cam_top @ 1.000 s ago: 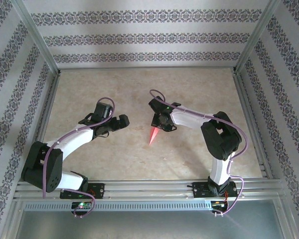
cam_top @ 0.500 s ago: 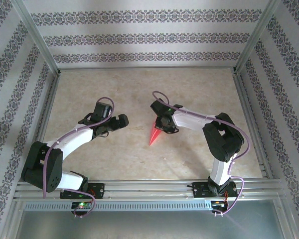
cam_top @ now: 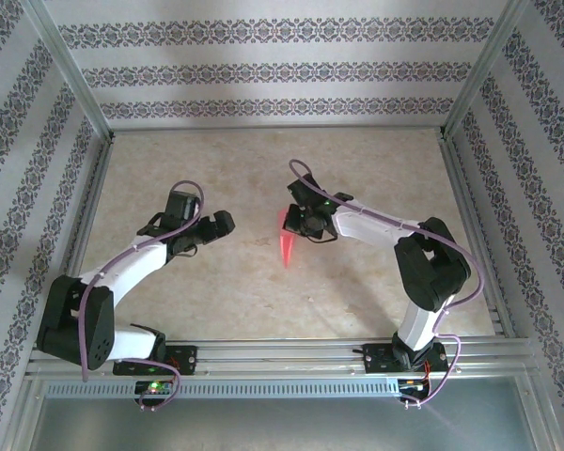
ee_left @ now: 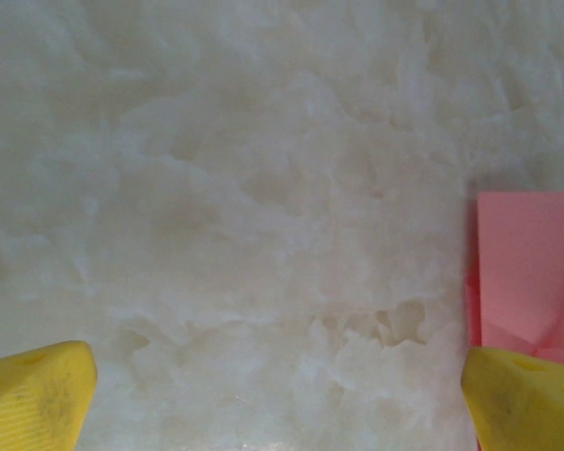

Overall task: Fold a paper plane with a square sheet of paper (pick it up from the middle)
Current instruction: Turn over the paper plane at the top-center of the table.

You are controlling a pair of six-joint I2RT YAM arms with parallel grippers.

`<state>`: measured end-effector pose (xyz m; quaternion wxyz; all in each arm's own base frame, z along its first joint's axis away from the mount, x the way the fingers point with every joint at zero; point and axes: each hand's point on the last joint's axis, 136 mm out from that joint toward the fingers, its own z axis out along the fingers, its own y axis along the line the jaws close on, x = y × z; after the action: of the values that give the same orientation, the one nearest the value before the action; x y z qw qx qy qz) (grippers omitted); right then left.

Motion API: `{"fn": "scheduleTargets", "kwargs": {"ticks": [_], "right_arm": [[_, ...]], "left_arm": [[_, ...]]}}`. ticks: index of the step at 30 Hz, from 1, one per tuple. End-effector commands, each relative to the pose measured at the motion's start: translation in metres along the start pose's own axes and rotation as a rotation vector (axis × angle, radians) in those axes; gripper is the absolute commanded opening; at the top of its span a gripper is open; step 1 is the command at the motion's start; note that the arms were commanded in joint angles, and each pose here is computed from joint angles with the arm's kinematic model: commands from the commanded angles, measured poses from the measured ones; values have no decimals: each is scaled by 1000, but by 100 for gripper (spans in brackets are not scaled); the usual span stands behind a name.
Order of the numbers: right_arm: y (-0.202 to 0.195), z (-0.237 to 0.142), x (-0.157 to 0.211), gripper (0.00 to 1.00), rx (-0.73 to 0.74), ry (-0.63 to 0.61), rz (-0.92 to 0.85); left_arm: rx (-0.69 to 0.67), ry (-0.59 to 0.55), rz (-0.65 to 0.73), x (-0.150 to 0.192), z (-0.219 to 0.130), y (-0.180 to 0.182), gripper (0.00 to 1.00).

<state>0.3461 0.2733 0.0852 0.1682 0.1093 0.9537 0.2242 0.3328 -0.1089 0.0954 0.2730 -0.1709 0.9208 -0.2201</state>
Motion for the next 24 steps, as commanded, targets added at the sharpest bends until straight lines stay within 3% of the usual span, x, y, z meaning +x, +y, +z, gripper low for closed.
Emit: {"fn": "scheduleTargets", "kwargs": {"ticks": [1,5,9,17,24], "right_arm": [[82,-21,-6,4,-355,43,-124],[128,-27,1,5,-534,92,-202],[140,-15,6,5,-603,135,-205],[104,34,24,6,-587,235,-110],[48,58,29,7,-480,239,-33]], "left_arm": [[45,-27,-48,-8,-11,1,100],[54,-78,-90,-17,-24,7,100],[59,-125,-100,-22,-36,9,100],[118,-125,-97,-21,-41,-1,100],[199,-24,-132,-5,-23,-12,88]]}}
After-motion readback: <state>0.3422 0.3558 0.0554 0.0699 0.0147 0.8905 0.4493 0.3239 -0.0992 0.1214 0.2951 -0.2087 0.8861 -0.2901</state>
